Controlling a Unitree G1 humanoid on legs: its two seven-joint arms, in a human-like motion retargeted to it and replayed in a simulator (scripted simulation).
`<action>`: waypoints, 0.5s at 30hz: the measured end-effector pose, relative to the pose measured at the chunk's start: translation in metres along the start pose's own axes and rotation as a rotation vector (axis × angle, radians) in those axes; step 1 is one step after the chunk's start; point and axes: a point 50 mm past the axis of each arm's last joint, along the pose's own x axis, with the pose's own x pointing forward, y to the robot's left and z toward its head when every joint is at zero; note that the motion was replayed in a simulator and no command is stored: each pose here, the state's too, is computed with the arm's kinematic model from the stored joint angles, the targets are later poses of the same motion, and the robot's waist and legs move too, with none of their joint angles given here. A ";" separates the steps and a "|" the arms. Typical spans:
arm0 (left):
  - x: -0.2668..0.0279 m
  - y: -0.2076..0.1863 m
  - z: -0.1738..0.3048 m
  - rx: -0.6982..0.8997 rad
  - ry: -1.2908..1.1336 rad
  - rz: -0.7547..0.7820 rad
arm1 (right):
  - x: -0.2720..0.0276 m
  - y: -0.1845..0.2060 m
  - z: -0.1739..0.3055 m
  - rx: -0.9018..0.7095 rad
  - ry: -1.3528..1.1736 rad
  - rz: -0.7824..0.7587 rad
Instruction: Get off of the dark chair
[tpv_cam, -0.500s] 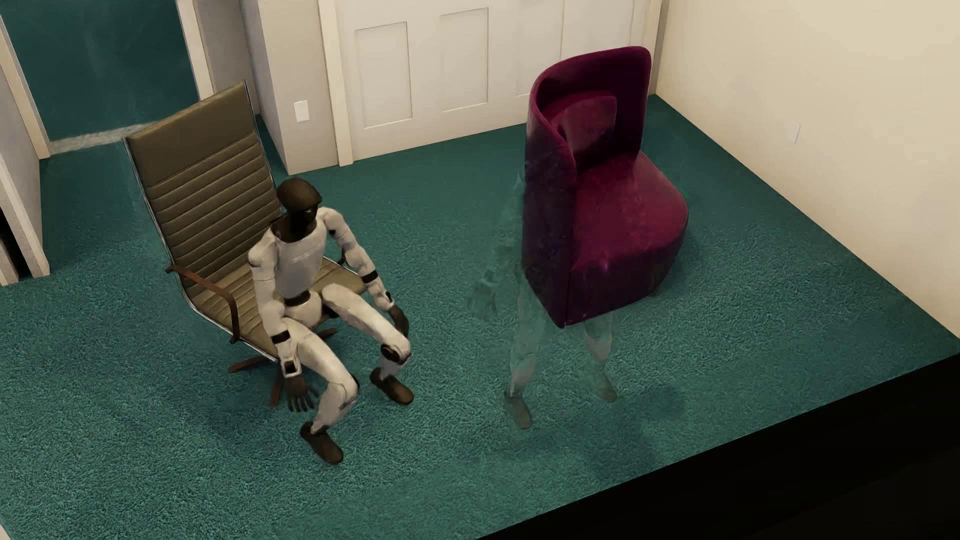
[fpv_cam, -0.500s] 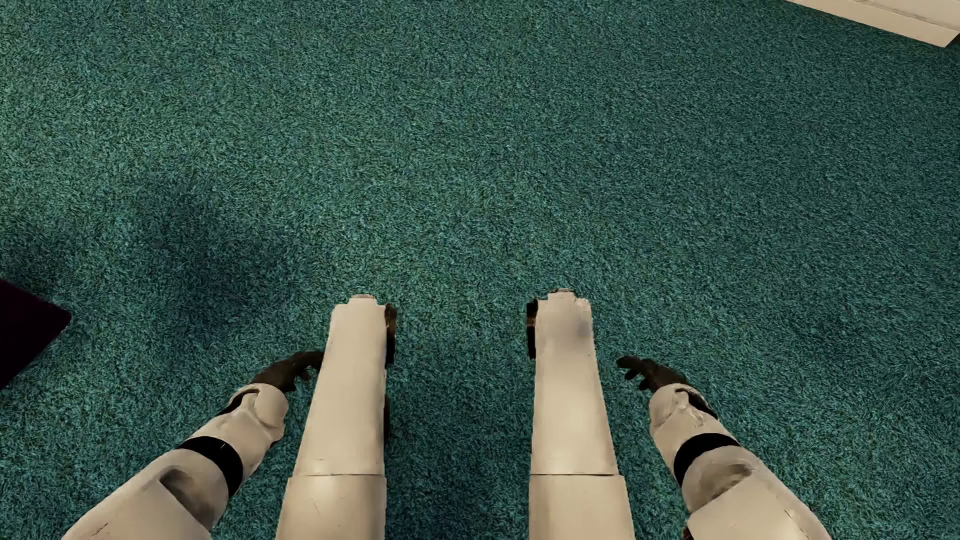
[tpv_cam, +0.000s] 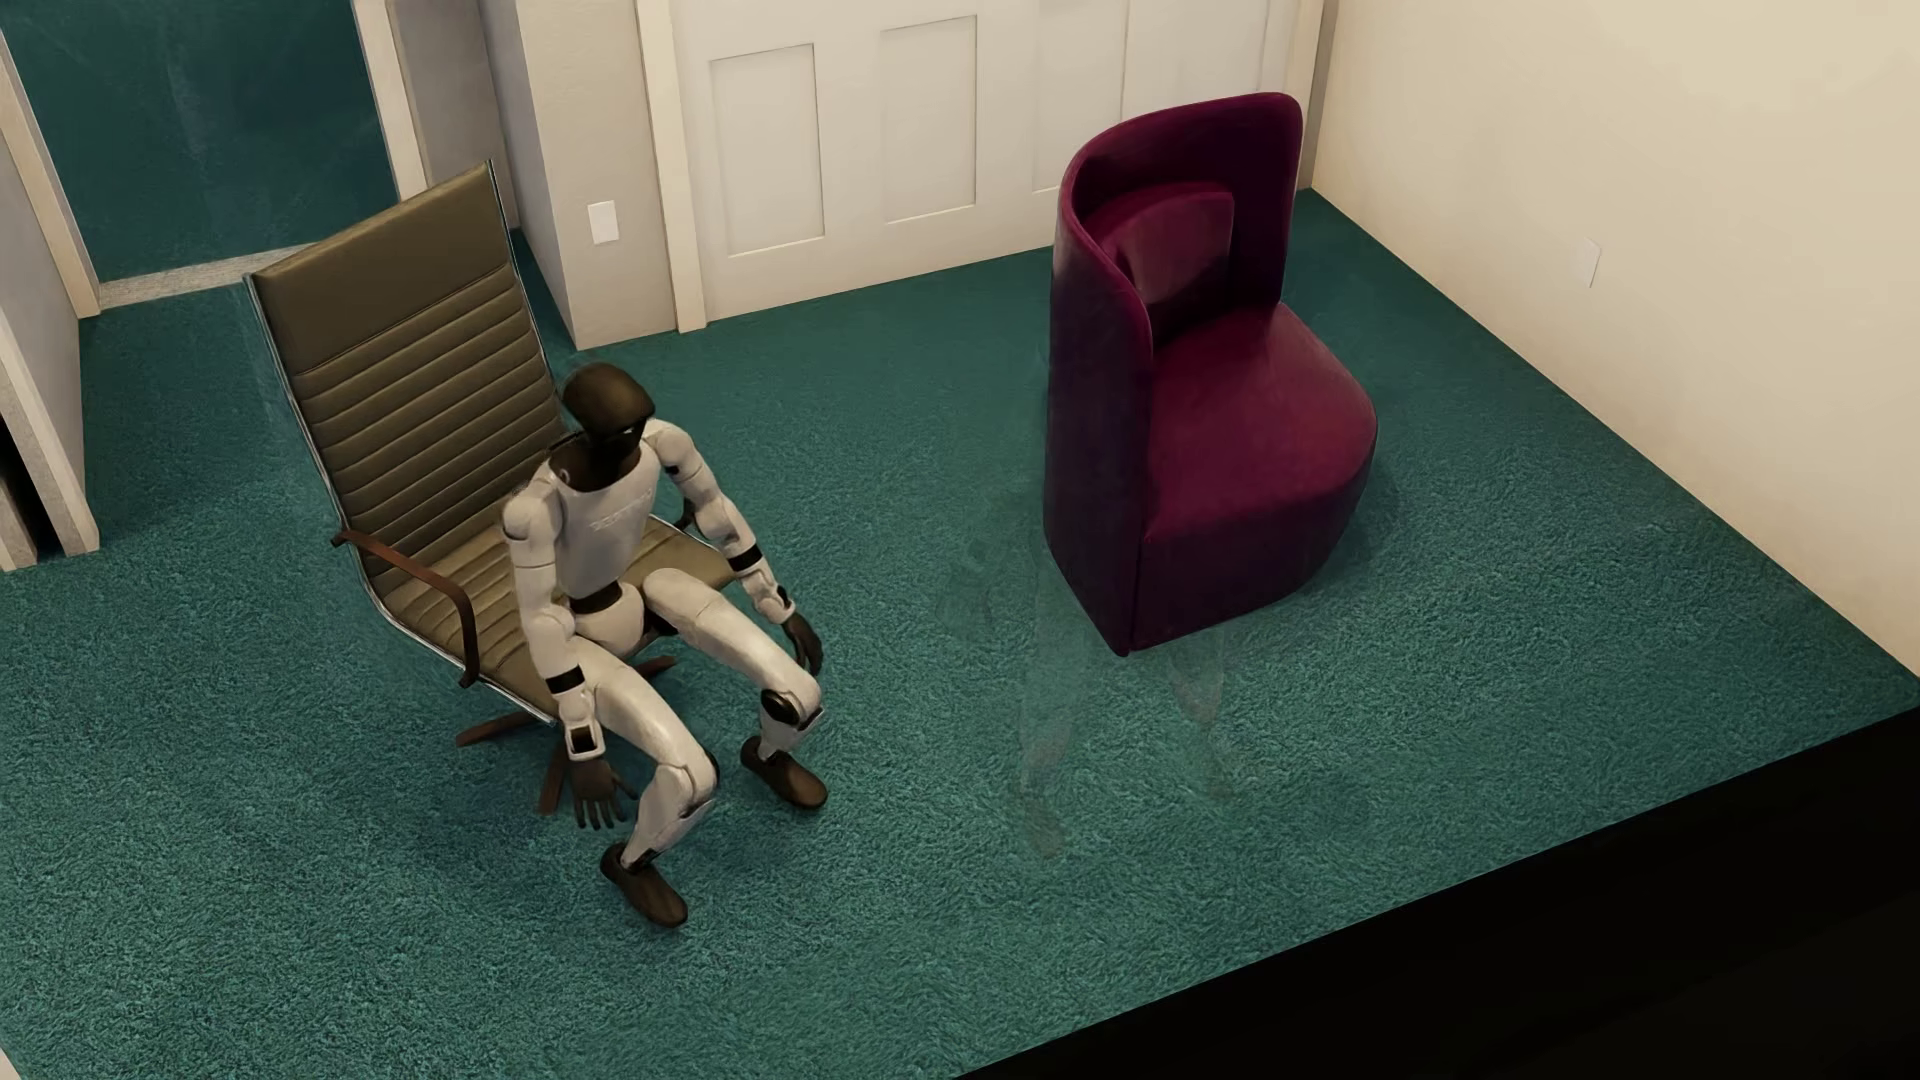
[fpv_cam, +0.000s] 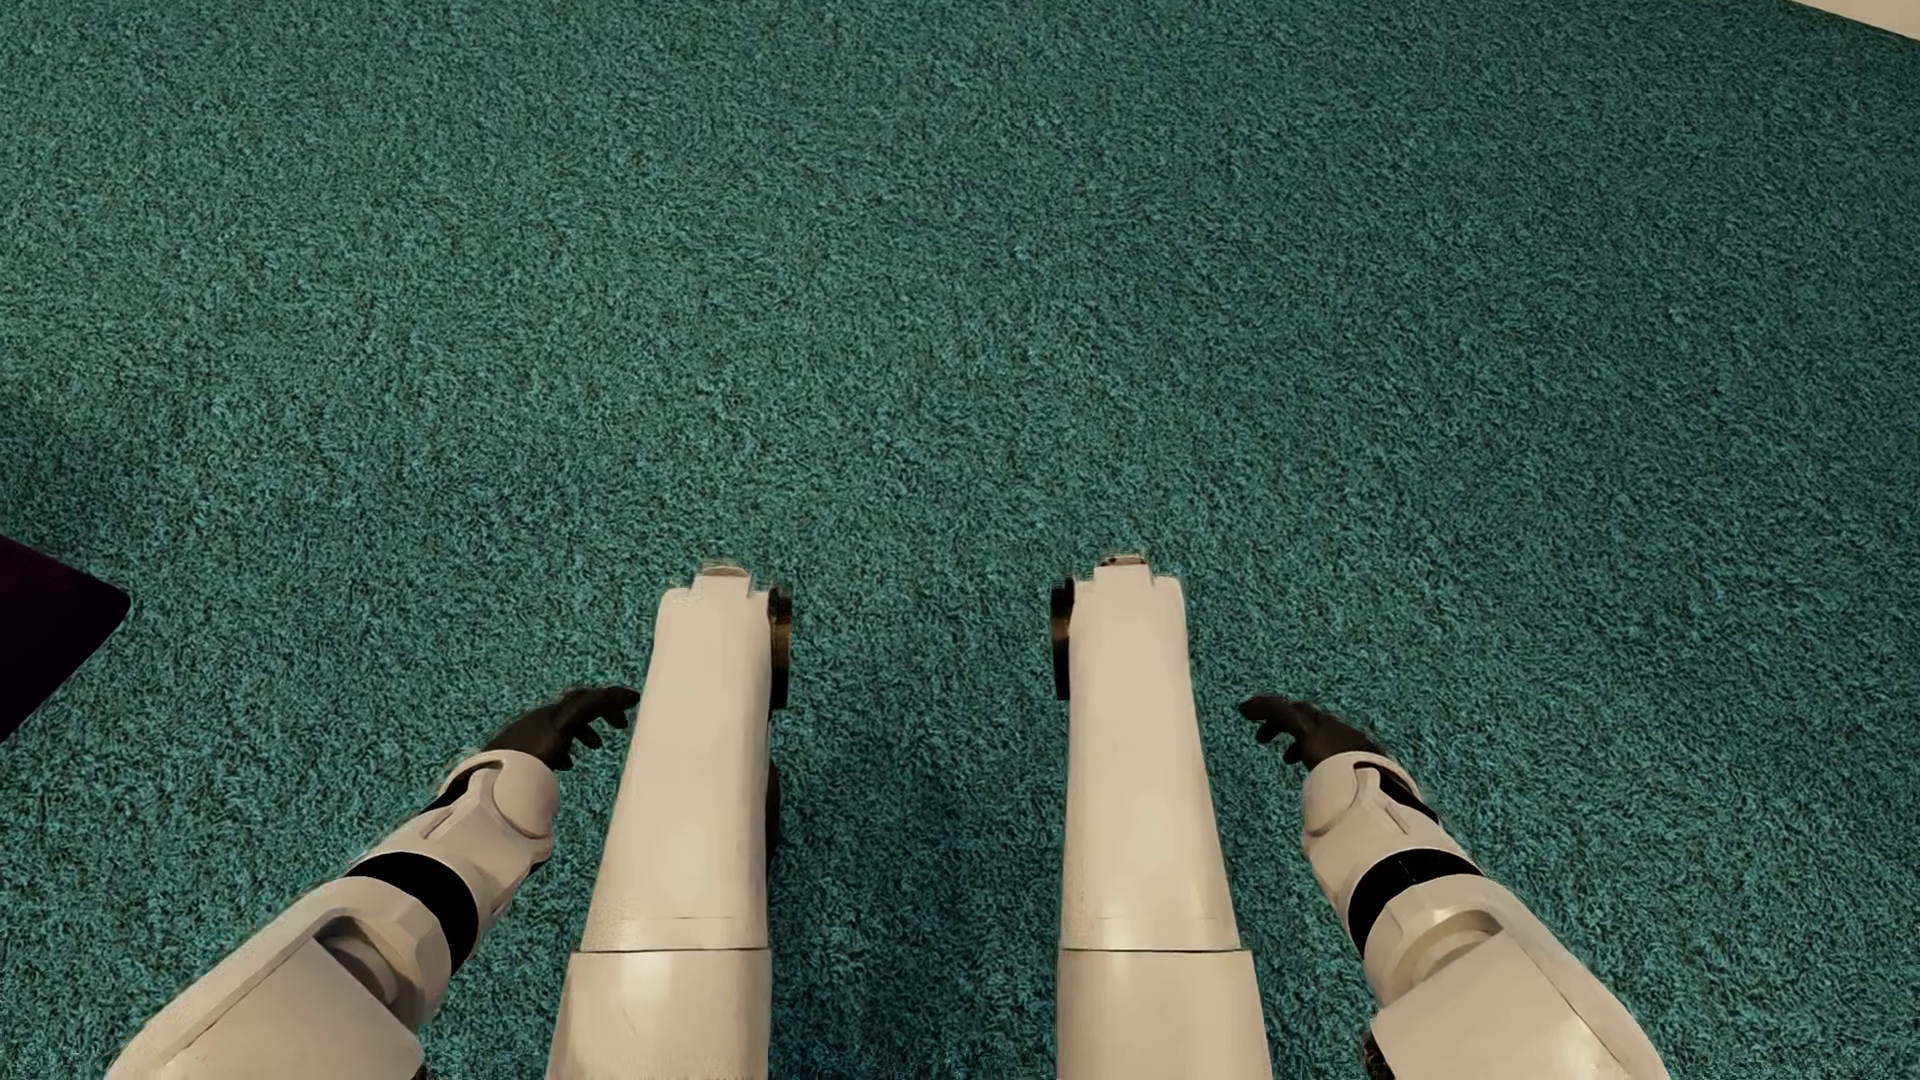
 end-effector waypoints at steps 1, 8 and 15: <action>0.001 0.003 0.003 -0.002 -0.006 0.014 | 0.000 -0.003 0.002 0.004 -0.006 -0.011; 0.004 0.037 0.034 -0.006 -0.098 0.106 | 0.002 -0.035 0.028 0.030 -0.079 -0.103; 0.004 0.040 0.035 -0.027 -0.120 0.134 | 0.002 -0.038 0.027 -0.047 -0.110 -0.142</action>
